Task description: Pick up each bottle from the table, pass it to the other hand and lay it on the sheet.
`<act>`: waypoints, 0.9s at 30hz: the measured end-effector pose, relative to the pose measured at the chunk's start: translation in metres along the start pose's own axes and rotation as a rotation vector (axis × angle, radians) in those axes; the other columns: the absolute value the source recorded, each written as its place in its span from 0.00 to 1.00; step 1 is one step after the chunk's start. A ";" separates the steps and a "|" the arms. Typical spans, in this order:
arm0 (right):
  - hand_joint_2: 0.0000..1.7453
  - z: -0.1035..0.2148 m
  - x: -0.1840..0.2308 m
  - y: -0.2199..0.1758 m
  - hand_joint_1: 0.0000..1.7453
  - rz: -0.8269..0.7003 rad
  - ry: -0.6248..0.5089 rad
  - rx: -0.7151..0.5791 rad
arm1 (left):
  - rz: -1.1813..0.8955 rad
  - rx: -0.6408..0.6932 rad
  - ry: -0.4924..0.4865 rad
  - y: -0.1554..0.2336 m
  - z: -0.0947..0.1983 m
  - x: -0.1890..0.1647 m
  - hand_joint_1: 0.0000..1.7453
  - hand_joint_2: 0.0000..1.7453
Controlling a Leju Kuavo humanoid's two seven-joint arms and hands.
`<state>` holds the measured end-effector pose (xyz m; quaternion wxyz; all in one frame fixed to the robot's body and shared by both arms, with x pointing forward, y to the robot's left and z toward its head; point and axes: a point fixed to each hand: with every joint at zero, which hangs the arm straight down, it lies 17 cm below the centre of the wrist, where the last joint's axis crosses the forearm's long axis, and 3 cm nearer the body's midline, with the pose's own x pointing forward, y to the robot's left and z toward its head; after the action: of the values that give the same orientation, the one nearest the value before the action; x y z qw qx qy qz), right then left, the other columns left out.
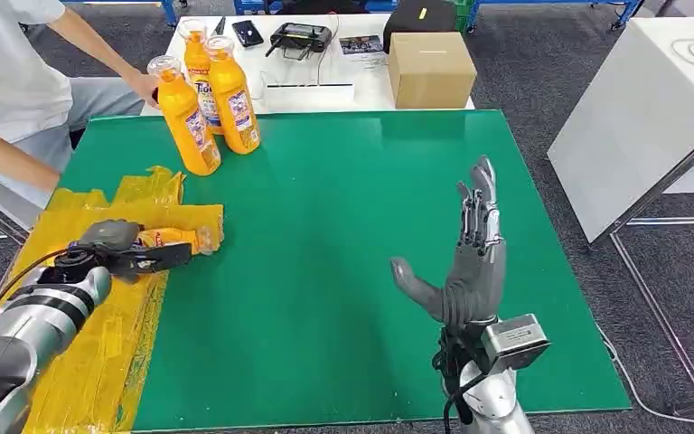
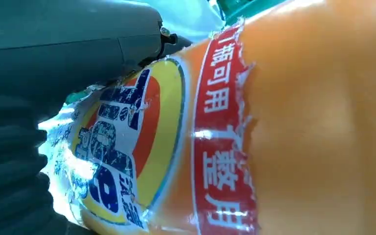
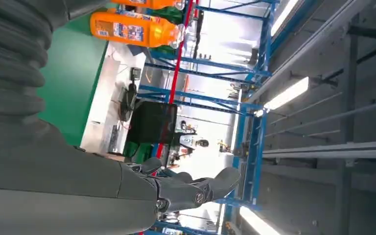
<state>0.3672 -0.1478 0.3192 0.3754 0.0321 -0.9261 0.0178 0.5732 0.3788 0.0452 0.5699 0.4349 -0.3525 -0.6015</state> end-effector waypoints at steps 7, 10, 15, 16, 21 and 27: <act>1.00 -0.002 -0.001 0.007 0.00 -0.013 0.004 0.023 | 0.044 0.021 0.001 -0.004 0.001 0.004 0.00 1.00; 1.00 -0.004 -0.002 0.011 0.00 -0.017 0.007 0.037 | 0.049 0.026 0.006 -0.006 0.001 0.007 0.00 1.00; 1.00 -0.005 -0.003 0.016 0.00 -0.017 0.009 0.054 | 0.082 0.058 0.013 -0.006 0.001 0.012 0.00 1.00; 1.00 -0.005 -0.003 0.017 0.00 -0.015 0.010 0.057 | 0.089 0.073 0.016 -0.005 0.001 0.012 0.00 1.00; 1.00 -0.004 -0.005 0.019 0.00 -0.005 0.015 0.064 | 0.191 0.202 -0.020 0.005 0.005 0.024 0.00 1.00; 1.00 -0.001 -0.007 0.018 0.00 0.003 0.022 0.066 | 0.347 0.346 -0.123 0.022 0.017 0.051 0.00 1.00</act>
<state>0.3717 -0.1292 0.3152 0.3845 0.0427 -0.9208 0.0491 0.5670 0.3251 0.0660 0.5593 0.4215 -0.5537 -0.4506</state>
